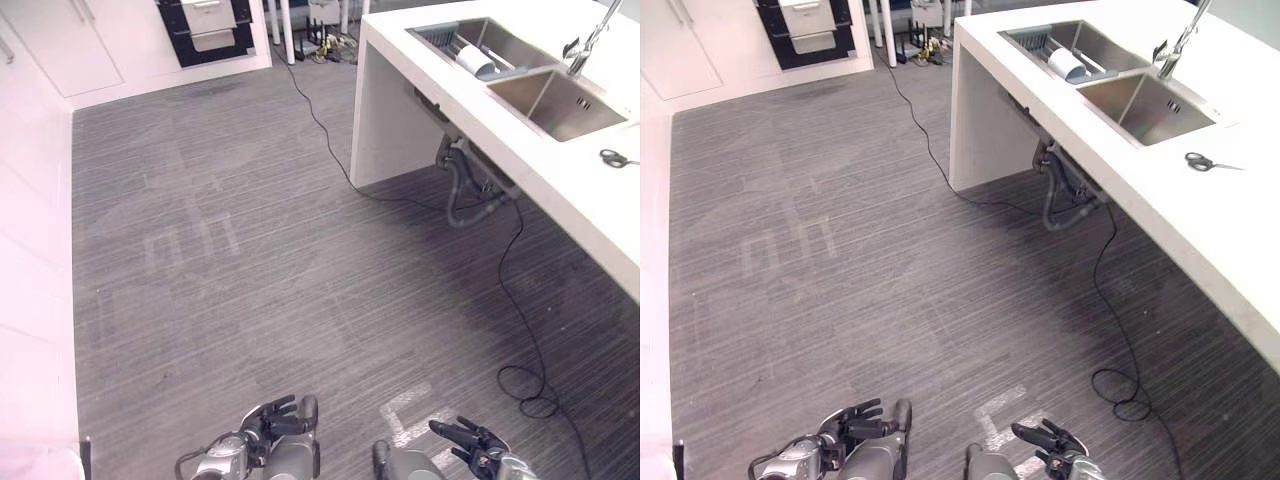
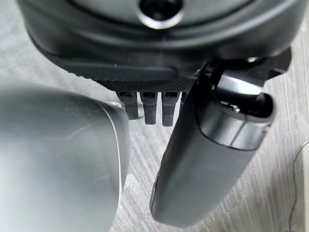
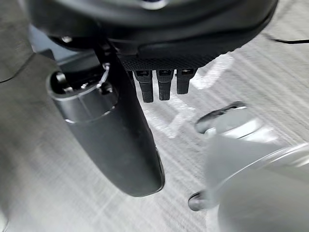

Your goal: Place the dishes in the dishwasher.

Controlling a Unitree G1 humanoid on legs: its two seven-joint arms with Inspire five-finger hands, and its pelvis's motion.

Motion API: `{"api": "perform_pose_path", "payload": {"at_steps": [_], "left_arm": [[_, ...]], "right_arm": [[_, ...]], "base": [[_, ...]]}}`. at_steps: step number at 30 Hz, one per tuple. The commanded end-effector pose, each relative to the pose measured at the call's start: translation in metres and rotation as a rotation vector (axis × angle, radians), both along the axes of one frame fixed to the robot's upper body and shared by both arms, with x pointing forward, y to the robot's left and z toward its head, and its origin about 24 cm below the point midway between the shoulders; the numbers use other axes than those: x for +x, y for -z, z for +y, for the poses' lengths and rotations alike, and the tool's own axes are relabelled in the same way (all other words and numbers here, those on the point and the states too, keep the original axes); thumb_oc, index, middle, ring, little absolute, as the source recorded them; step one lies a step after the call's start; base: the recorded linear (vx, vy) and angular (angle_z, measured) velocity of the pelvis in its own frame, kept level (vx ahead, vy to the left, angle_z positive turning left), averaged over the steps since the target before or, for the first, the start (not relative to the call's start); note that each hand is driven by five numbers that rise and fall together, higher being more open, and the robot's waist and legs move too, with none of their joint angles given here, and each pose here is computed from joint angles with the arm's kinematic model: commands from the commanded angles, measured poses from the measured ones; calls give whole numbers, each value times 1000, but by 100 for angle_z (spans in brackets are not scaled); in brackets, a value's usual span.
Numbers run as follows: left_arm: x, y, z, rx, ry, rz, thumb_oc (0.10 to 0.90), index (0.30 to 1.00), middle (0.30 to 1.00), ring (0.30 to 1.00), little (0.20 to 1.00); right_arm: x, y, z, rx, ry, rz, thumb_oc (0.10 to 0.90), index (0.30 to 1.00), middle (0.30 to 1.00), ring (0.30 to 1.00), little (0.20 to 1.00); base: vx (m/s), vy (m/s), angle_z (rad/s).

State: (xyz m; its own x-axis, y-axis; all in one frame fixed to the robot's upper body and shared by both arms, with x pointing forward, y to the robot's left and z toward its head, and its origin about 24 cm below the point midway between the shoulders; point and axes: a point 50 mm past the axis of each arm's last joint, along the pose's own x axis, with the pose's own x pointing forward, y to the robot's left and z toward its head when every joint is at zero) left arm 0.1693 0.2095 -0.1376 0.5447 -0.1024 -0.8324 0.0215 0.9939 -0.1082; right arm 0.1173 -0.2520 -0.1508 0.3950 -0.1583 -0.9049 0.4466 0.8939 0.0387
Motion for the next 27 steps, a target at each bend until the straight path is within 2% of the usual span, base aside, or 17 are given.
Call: {"api": "perform_pose_path", "payload": {"at_steps": [1,7,8,14,15,17,18,23,27], "left_arm": [[-6,4,-18,-46,131,23,800,900,900,900,900],[-5,4,-20,-7,193,32,800,900,900,900,900],[-5,4,-20,9,182,40,800,900,900,900,900],[-11,7,-11,44,142,73,800,900,900,900,900],[-47,18,10,97,-50,183,800,900,900,900,900],[-42,19,-3,85,-10,155,800,900,900,900,900],[-39,17,-5,51,-81,146,800,900,900,900,900],[-30,13,0,18,-184,97,800,900,900,900,900],[-23,11,-2,20,-143,90,800,900,900,900,900]], "right_arm": [[-14,-2,-16,-29,31,11,800,900,900,900,900],[-10,0,-6,56,69,-49,800,900,900,900,900],[-7,1,2,113,51,-74,800,900,900,900,900],[-1,1,16,177,-95,-93,800,900,900,900,900],[-2,-1,5,123,-77,-67,800,900,900,900,900],[-6,-1,1,115,-59,-70,800,900,900,900,900],[-6,0,2,92,-87,-41,800,900,900,900,900],[-3,0,1,23,-191,25,800,900,900,900,900],[-5,0,-2,-5,-160,24,800,900,900,900,900]], "base": [[102,314,-12],[116,272,-26],[47,189,-42],[23,51,-33],[3,-141,-54],[23,-172,-73],[87,-56,-47],[88,25,-47],[110,140,18]]}}
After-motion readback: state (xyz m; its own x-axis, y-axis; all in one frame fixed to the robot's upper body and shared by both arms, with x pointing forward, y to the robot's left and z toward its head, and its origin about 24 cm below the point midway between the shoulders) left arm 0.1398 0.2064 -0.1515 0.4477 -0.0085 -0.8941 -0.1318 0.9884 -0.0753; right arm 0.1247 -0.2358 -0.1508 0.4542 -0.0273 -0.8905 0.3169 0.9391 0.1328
